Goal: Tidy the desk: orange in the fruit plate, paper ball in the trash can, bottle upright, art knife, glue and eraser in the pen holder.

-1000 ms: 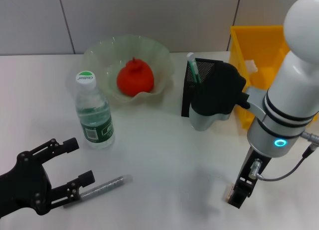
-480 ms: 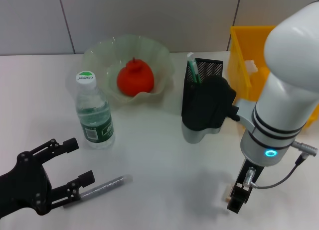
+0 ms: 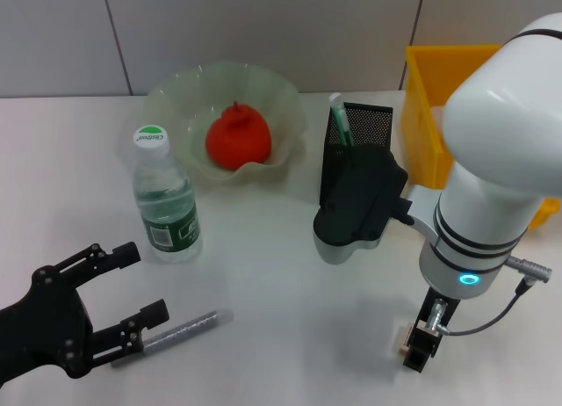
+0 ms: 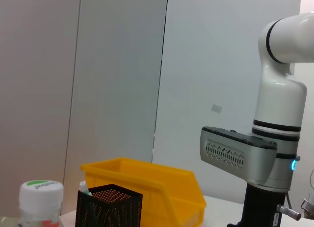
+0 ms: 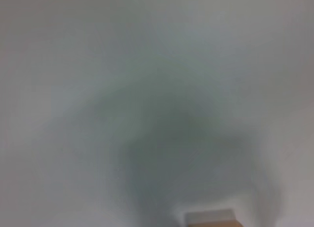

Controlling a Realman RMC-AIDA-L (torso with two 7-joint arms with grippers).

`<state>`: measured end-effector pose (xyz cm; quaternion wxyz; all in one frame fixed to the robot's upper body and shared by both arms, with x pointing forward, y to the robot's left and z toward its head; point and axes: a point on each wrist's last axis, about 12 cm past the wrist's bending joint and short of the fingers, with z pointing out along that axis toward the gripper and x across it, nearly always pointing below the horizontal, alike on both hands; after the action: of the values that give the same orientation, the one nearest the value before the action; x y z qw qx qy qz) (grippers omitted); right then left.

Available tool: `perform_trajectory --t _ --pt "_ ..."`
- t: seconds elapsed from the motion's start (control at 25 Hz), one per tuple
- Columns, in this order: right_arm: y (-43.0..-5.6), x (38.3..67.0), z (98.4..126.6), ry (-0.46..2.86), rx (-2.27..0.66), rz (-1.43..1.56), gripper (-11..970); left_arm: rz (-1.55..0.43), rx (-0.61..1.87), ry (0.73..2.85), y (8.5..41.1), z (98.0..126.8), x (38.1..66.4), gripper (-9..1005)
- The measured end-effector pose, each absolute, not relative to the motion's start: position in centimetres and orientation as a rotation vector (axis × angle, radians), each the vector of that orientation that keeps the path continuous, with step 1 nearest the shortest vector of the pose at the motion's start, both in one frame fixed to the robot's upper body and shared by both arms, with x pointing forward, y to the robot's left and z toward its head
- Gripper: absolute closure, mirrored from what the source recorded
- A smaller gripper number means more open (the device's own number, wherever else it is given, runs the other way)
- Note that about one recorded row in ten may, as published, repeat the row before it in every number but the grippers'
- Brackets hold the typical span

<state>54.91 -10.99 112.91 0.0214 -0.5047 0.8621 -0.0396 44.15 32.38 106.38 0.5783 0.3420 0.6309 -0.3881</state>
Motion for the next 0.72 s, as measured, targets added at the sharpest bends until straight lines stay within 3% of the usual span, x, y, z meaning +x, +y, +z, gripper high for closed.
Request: perform_trajectory --t 0.36,0.6,0.72 --pt "-10.91 54.79 112.55 2.68 -1.564 -0.08 318 -0.906 0.799 1.478 32.39 106.35 44.12 196" --pt "-10.9 54.78 112.52 2.673 -1.569 -0.071 547 -0.902 0.795 1.482 32.38 106.27 44.13 196" --pt "-11.01 54.81 112.72 2.674 -1.567 -0.059 550 -0.902 0.795 1.482 32.37 106.27 44.13 196"
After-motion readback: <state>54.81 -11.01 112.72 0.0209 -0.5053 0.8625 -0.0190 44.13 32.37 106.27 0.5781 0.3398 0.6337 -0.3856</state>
